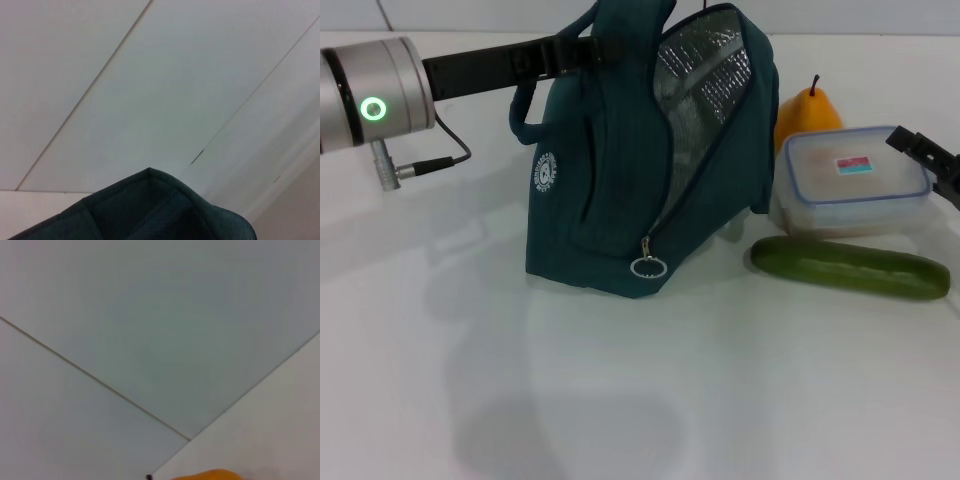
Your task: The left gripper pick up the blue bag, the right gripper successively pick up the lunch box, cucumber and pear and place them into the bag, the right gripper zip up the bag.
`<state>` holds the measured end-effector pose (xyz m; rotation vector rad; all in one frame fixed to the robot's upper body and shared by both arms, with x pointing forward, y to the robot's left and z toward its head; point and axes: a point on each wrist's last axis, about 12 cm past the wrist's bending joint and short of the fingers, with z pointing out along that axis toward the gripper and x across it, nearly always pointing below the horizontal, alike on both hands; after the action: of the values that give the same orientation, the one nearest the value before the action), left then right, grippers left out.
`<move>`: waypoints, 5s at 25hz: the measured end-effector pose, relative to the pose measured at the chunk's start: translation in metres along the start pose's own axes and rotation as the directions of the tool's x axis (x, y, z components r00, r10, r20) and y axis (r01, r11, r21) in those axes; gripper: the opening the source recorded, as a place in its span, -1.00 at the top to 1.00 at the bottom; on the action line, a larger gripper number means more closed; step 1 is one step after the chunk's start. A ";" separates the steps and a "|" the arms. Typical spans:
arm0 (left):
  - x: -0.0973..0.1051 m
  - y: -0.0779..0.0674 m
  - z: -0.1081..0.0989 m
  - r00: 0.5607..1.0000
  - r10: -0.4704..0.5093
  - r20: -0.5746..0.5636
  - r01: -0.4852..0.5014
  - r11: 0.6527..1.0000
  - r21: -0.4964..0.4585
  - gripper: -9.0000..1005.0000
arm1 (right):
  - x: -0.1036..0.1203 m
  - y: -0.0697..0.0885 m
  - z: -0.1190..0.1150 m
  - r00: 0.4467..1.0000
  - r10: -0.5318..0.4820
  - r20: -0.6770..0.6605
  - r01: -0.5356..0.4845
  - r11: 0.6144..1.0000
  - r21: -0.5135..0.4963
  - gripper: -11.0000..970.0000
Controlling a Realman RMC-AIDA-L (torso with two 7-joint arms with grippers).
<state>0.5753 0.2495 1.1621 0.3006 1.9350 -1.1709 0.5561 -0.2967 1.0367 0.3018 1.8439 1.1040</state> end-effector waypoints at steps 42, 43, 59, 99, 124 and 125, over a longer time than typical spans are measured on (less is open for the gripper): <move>0.006 0.001 -0.001 1.000 0.004 -0.012 -0.004 1.000 0.009 0.89 | 0.010 0.016 0.004 0.992 0.128 -0.022 -0.129 0.985 -0.113 0.19; 0.006 0.001 -0.001 1.000 0.005 -0.012 -0.005 1.000 0.009 0.89 | 0.011 0.015 0.004 0.991 0.129 -0.022 -0.131 0.985 -0.111 0.20; 0.007 0.002 -0.002 1.000 0.006 -0.011 -0.006 1.000 0.007 0.90 | 0.013 0.015 0.003 0.989 0.149 -0.007 -0.149 0.982 -0.115 0.70; 0.015 0.005 -0.006 1.000 0.001 -0.020 -0.001 1.000 0.012 0.90 | 0.016 0.001 -0.063 0.875 0.426 0.228 -0.370 0.895 -0.251 0.77; 0.012 0.000 -0.004 1.000 0.003 -0.001 -0.003 0.998 0.059 0.89 | -0.010 0.043 -0.063 0.819 0.540 0.191 -0.325 0.712 -0.622 0.76; 0.011 0.000 -0.004 1.000 0.004 0.000 -0.004 0.998 0.063 0.89 | -0.012 0.047 -0.060 0.824 0.538 0.178 -0.318 0.698 -0.642 0.76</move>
<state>0.5661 0.2501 1.1544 0.3379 1.8987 -1.2310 0.5028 -0.3112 1.0902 0.5485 1.0408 1.7665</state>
